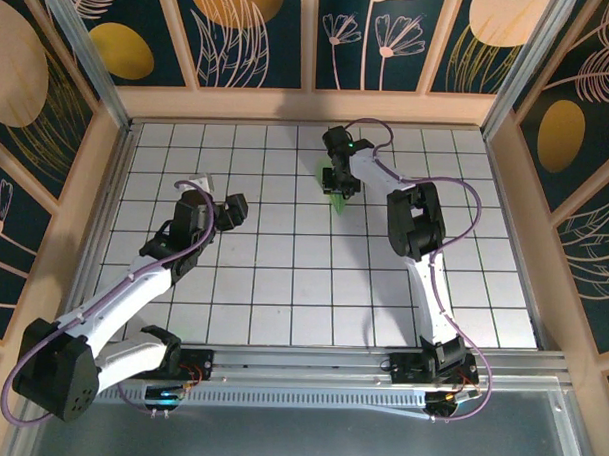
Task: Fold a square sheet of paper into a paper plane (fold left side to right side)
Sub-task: Place the paper plane at the top-center of the table.
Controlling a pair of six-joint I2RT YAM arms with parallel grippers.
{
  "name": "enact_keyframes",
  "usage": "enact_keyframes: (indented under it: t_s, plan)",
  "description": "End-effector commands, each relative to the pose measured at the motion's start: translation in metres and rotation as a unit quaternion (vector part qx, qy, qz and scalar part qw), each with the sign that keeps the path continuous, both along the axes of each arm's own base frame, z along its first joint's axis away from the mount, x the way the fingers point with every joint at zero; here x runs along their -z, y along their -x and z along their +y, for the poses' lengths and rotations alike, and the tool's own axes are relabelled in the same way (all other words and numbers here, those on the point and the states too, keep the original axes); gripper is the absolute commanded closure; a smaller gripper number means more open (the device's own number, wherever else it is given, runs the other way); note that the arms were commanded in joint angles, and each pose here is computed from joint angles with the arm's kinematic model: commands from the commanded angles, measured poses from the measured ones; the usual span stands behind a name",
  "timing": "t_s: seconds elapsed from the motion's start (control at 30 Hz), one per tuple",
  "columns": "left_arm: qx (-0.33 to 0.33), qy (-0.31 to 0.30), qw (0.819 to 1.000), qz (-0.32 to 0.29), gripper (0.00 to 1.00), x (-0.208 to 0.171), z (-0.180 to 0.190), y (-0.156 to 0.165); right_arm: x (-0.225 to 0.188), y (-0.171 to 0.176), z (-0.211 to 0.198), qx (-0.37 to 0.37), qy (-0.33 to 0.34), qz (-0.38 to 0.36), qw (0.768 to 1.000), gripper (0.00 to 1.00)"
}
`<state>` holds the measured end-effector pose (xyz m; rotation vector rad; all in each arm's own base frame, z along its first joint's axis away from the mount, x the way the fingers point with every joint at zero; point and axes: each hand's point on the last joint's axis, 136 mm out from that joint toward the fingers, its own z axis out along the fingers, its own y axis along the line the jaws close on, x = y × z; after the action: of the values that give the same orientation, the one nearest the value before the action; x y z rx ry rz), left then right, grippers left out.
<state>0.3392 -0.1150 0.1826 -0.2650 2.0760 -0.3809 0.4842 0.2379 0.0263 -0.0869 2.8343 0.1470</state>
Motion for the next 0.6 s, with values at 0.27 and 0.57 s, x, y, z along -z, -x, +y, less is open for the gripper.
enact_keyframes:
  t_s: [0.27,0.57]
  plan:
    - [0.005,0.017,1.0,-0.012,0.12,-0.012,-0.0049,-0.0054,-0.0292,0.0023,0.002,0.032,-0.017,-0.018,0.999,0.64]
    - [0.005,0.017,1.0,-0.01,0.11,-0.0107,-0.0054,-0.0058,-0.0285,0.0045,0.0046,0.043,-0.028,-0.012,0.999,0.66]
